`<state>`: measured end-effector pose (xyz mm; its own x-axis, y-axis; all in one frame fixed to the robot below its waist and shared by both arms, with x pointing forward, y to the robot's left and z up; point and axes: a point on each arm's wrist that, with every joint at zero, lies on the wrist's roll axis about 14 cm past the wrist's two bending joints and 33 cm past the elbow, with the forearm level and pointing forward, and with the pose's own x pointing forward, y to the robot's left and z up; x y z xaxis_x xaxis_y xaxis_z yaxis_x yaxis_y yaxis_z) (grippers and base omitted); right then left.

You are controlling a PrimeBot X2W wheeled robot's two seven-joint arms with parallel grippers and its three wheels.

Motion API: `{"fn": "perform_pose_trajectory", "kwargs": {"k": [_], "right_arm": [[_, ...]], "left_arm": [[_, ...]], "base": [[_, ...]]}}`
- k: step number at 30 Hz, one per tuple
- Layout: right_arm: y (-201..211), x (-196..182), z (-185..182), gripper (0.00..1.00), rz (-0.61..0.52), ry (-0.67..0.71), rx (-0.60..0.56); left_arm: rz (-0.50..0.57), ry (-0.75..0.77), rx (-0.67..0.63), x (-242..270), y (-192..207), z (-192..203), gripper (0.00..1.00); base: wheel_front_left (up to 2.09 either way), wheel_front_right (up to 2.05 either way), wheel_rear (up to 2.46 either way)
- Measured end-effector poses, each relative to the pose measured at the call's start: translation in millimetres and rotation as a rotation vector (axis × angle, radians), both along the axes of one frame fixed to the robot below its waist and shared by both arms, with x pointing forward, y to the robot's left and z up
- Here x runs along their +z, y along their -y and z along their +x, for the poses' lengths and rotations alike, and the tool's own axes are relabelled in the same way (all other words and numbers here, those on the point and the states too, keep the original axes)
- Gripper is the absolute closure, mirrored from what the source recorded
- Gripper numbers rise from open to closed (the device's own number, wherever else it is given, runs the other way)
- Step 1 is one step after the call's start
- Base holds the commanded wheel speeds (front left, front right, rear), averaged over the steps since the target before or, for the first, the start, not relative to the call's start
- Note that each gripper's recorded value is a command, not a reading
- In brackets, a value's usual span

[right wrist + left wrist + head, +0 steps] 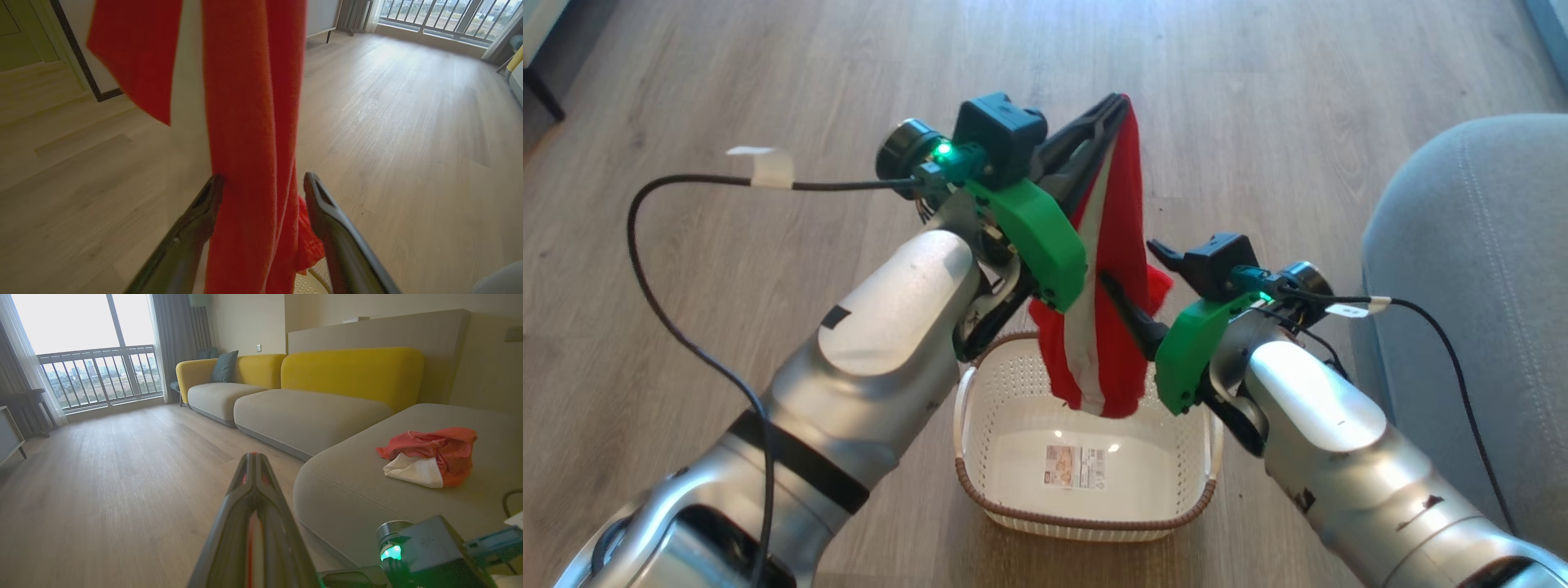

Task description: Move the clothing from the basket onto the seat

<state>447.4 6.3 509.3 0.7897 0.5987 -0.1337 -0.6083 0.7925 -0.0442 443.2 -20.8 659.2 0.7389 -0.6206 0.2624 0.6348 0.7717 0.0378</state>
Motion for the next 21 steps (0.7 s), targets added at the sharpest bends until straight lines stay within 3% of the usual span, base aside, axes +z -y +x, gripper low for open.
{"fn": "perform_pose_trajectory", "kwargs": {"k": [1, 2, 3, 4, 17, 18, 19, 20, 21], "right_arm": [[-2, -2, -1, 0.12, 0.008, -0.015, 0.003], [-5, -6, -2, 0.49, -0.001, -0.031, 0.011], [-7, -7, -3, 0.71, -0.001, -0.042, 0.017], [-10, -8, -4, 1.00, 0.004, -0.048, 0.022], [10, -11, 5, 1.00, 0.062, -0.071, -0.047], [12, -12, 6, 1.00, 0.065, -0.073, -0.055], [14, -12, 7, 1.00, 0.070, -0.073, -0.062], [16, -12, 7, 1.00, 0.074, -0.073, -0.068], [17, -11, 8, 1.00, 0.081, -0.070, -0.073]], "left_arm": [[0.001, -0.002, -0.003, 0, 0, -2, 1.00], [0.003, -0.003, -0.007, -1, 1, -4, 1.00], [0.003, -0.004, -0.006, -1, 0, -5, 1.00], [0.002, -0.006, -0.001, -1, -1, -5, 1.00], [0.007, -0.059, -0.002, -19, 6, 2, 1.00], [0.008, -0.063, -0.004, -20, 7, 3, 0.64], [0.008, -0.067, -0.008, -22, 8, 3, 0.09], [0.007, -0.072, -0.013, -24, 9, 4, 0.00], [0.008, -0.076, -0.014, -26, 10, 5, 0.00]], "base": [[0.00, 0.00, 0.00], [0.00, 0.00, 0.00], [0.00, 0.00, 0.00], [0.00, 0.00, 0.00], [0.00, 0.00, 0.00], [0.00, 0.00, 0.00], [0.00, 0.00, 0.00], [0.00, 0.00, 0.00], [0.00, 0.00, 0.00]]}}
